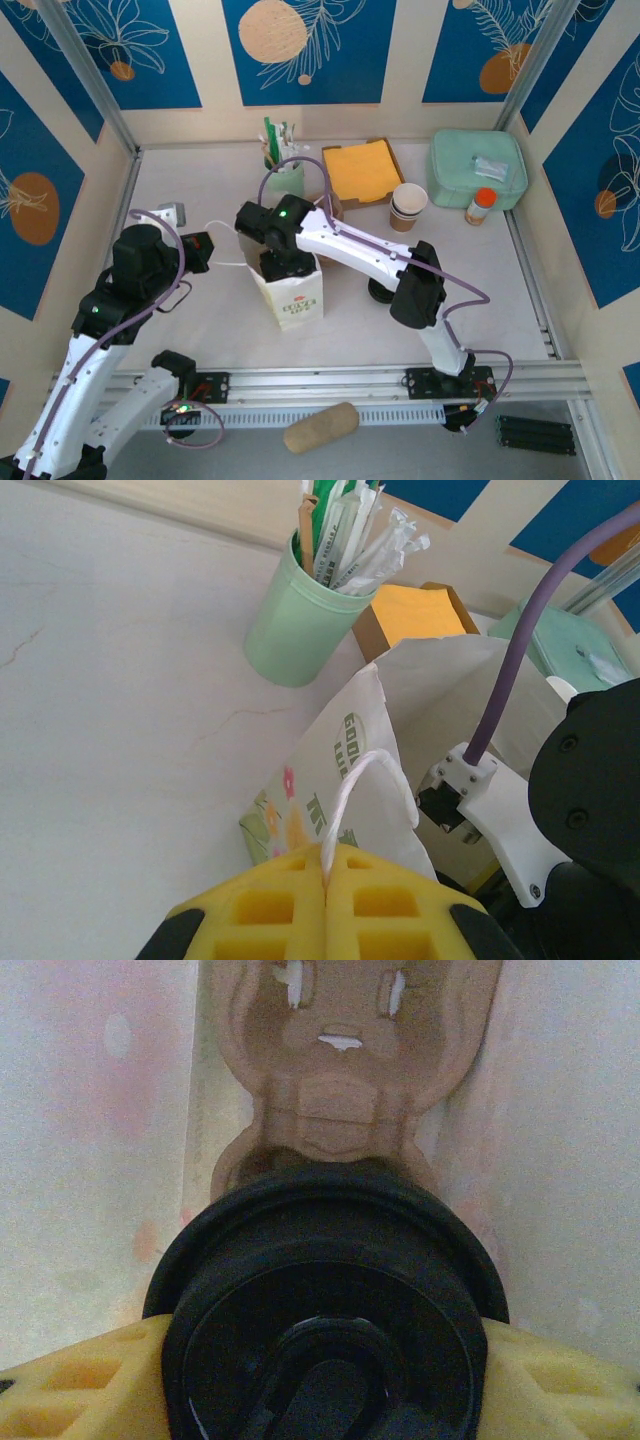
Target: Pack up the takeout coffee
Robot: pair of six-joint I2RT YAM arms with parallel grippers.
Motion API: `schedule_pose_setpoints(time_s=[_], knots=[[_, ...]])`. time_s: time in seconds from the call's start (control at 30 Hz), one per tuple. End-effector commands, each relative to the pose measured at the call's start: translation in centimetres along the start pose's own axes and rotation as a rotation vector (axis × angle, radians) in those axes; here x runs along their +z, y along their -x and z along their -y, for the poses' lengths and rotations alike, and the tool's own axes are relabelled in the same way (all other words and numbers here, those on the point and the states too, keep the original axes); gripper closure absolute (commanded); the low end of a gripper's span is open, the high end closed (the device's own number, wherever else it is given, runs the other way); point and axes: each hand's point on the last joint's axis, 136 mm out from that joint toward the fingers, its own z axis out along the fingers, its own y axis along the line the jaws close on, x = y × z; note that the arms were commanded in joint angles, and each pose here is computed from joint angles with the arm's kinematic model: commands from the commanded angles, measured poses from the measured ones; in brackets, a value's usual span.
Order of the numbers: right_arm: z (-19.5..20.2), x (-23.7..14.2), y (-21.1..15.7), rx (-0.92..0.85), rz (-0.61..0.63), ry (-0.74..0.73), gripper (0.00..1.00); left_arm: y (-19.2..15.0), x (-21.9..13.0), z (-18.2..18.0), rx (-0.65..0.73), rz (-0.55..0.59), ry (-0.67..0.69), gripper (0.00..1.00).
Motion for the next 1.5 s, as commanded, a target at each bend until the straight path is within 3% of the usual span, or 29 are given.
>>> schedule_pose_setpoints(time_s=[0.0, 1.47], knots=[[0.3, -1.9, -0.2, -0.007, 0.043, 0.016, 0.56, 0.0, -0.2, 0.3, -0.003, 0.002, -0.015, 1.00], [0.4, -0.4, -0.3, -0.011, 0.079, 0.013, 0.57, -0.1, -0.1, 0.1, -0.003, -0.004, -0.001, 1.00]])
